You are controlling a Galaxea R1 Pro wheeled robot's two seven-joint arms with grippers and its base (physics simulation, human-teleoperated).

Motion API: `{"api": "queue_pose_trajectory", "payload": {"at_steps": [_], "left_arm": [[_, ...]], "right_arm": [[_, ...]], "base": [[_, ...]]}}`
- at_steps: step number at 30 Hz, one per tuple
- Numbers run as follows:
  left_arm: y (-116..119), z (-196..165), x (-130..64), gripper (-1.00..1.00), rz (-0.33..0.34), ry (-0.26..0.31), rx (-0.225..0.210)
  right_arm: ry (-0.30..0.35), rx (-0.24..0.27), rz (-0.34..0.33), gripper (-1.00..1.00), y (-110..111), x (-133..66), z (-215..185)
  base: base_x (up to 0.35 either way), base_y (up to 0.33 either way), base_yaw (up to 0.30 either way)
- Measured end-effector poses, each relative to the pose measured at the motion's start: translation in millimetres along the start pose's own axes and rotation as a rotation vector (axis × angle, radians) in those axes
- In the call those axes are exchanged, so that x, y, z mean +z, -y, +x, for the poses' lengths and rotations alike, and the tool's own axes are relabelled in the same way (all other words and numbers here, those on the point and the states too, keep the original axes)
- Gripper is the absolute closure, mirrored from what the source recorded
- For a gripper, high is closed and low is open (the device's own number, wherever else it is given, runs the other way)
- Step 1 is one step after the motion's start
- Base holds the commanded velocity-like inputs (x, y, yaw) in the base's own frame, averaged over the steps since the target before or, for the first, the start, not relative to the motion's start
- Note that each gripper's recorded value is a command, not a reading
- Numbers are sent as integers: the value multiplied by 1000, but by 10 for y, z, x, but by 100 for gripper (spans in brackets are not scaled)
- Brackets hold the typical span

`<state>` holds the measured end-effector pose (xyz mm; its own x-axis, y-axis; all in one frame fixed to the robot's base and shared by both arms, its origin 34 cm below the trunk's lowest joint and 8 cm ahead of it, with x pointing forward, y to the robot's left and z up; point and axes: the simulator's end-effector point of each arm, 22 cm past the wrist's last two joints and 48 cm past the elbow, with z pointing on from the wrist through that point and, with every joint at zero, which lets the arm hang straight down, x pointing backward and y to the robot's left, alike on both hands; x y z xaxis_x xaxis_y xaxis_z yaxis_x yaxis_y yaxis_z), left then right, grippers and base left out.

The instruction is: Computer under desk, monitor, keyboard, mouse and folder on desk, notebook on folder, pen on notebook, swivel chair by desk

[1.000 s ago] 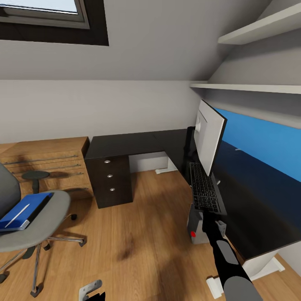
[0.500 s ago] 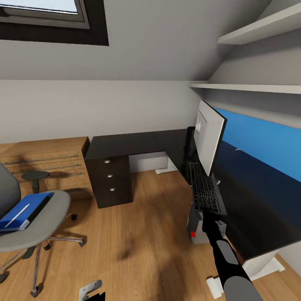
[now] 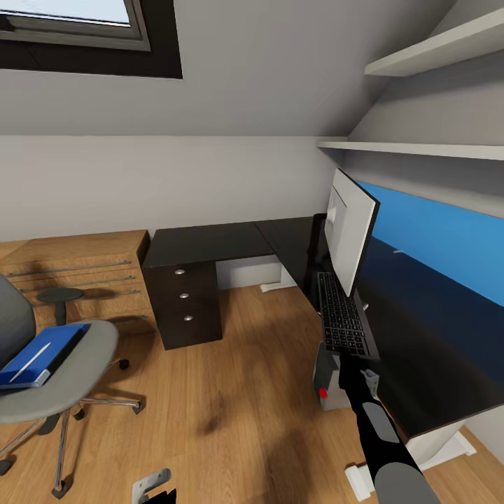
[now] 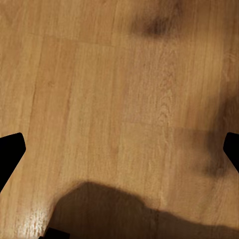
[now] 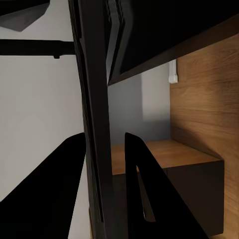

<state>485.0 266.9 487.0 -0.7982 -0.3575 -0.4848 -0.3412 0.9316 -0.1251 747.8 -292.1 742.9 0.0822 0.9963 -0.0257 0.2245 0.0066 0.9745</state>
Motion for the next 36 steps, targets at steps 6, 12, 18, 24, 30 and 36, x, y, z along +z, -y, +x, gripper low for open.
{"api": "queue_pose_trajectory", "payload": {"at_steps": [6,12,18,24,30,36], "left_arm": [[12,-45,-72,-100,0,0,0],[12,-45,-73,-100,0,0,0],[20,-71,-116,-100,0,0,0],[18,-71,-116,-100,0,0,-1],[18,-72,-115,-100,0,0,-1],[19,-71,-114,-100,0,0,0]], "right_arm": [[0,0,0,100,-86,-14,-2],[0,0,0,100,-85,-15,-2],[0,0,0,100,-134,-24,-3],[0,0,0,100,-134,-24,-3],[0,0,0,100,-134,-24,-3],[0,0,1,100,-132,-22,-3]], "base": [[0,0,0],[0,0,0],[0,0,0],[0,0,0],[-11,-1,0],[-147,-85,0]]}}
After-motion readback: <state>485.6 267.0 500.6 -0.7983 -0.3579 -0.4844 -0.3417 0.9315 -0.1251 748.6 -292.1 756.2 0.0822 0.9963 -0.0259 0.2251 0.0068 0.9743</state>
